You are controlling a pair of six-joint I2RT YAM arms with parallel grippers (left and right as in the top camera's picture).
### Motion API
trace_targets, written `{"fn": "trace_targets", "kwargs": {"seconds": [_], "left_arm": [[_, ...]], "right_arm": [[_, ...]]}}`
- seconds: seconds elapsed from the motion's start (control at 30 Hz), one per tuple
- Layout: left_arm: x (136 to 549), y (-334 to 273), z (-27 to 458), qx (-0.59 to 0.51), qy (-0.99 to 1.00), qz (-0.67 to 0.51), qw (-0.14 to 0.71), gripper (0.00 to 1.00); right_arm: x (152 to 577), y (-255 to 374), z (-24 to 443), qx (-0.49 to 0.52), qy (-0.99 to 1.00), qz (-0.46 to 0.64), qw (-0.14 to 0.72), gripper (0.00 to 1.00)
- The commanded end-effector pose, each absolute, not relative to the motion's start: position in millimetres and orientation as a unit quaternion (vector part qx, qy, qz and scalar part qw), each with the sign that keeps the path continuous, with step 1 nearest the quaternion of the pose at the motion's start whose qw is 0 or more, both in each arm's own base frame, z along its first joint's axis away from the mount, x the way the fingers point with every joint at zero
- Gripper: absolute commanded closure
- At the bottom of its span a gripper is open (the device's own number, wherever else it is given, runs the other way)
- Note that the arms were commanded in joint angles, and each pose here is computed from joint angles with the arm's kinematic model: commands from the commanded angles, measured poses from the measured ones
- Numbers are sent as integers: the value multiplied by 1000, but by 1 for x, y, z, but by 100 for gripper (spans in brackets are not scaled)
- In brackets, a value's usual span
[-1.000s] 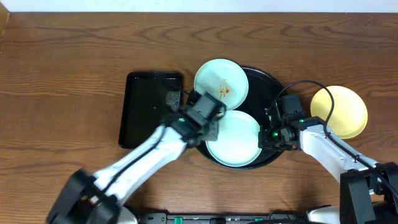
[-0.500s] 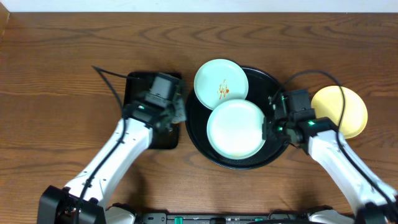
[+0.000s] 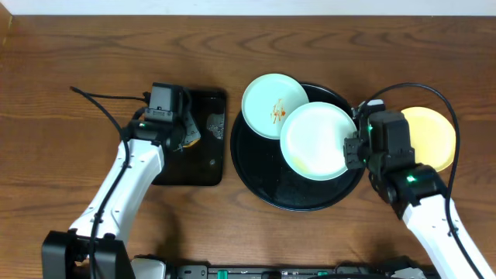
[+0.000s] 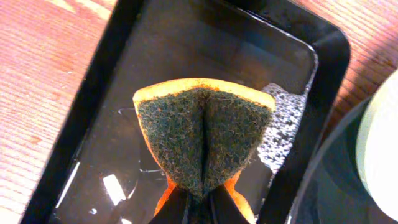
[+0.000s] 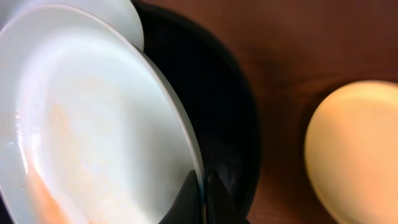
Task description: Clean dirty plates on tray and stack at the side
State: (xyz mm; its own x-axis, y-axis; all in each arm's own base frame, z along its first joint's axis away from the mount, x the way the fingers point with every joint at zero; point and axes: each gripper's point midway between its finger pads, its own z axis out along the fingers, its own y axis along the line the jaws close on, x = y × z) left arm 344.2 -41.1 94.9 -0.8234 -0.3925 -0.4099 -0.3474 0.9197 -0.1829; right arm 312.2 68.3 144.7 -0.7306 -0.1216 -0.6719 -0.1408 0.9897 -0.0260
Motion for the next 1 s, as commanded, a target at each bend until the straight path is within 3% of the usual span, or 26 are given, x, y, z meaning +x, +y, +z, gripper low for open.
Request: {"fn": "trace_targets", "kwargs": {"seconds": [0.0,0.43,0.97], "left_arm": [[343,-35,90,-189,956,-41,220,92],[343,-35,81,-187,959,-37,209,92],[343,-35,81,-187,959,-37,209,92]], "right_arm": [[318,70,174,-97,909,-39,404,99],[316,77,228,-172,819,-278,471,99],[323,88,230,-173,809,-290,482,99]]}}
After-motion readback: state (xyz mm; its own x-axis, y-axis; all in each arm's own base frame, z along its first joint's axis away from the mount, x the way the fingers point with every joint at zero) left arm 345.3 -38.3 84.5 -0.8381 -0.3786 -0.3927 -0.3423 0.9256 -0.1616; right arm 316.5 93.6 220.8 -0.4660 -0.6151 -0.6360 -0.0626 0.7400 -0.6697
